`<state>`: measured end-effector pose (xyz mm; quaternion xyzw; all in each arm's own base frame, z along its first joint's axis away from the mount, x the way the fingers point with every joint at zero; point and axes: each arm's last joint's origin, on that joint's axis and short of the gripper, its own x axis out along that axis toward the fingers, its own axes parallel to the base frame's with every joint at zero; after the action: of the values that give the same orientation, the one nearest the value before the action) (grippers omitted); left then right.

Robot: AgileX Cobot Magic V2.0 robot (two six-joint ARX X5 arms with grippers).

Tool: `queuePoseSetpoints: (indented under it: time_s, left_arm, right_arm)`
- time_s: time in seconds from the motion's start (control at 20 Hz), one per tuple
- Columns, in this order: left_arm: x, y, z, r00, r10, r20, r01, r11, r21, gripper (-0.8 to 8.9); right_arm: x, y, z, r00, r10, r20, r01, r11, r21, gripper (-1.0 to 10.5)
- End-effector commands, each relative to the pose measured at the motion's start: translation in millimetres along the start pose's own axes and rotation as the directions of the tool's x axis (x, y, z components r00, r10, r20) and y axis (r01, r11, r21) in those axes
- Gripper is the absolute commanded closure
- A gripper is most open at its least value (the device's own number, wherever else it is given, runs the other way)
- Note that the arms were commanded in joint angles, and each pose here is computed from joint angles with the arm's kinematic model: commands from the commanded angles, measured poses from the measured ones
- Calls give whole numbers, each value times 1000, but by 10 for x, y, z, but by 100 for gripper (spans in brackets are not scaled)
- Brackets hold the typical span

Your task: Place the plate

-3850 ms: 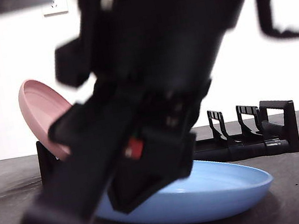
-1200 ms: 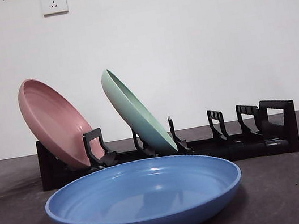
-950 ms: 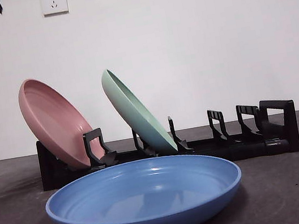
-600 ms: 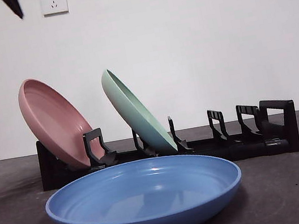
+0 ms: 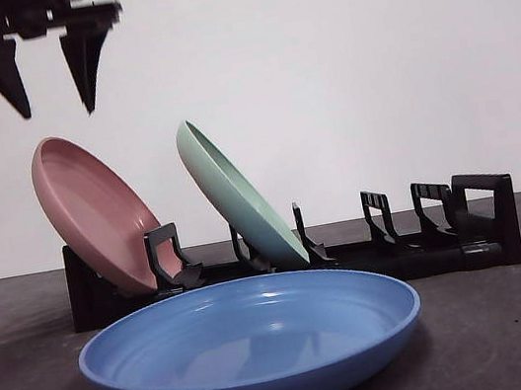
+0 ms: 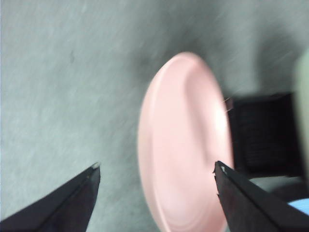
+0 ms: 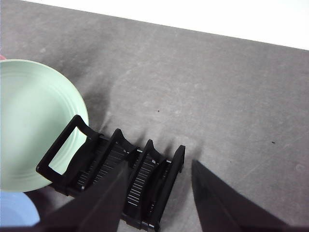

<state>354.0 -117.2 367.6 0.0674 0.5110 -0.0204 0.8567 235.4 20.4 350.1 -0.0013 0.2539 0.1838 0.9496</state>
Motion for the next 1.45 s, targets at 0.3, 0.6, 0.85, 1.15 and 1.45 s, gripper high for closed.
queuePoseSetpoints:
  time_s: [0.3, 0.6, 0.85, 1.15, 1.45]
  left_arm:
    - [305, -64, 87, 998, 31, -48, -30, 999, 14, 529]
    - [310, -62, 83, 998, 33, -53, -32, 999, 30, 742]
    - [309, -61, 78, 998, 34, -59, -33, 999, 32, 796]
    - [305, -64, 88, 998, 33, -49, -31, 999, 34, 796]
    - [224, -45, 127, 997, 79, -13, -78, 996, 51, 796]
  right_arm:
    - [13, -5, 34, 1000, -8, 10, 8, 1000, 9, 745]
    - [12, -12, 31, 999, -33, 5, 33, 999, 10, 745]
    - [12, -12, 30, 999, -33, 4, 33, 999, 10, 745]
    - [13, -12, 30, 999, -32, 4, 32, 999, 10, 745]
    - [12, -12, 30, 999, -33, 4, 33, 999, 10, 745]
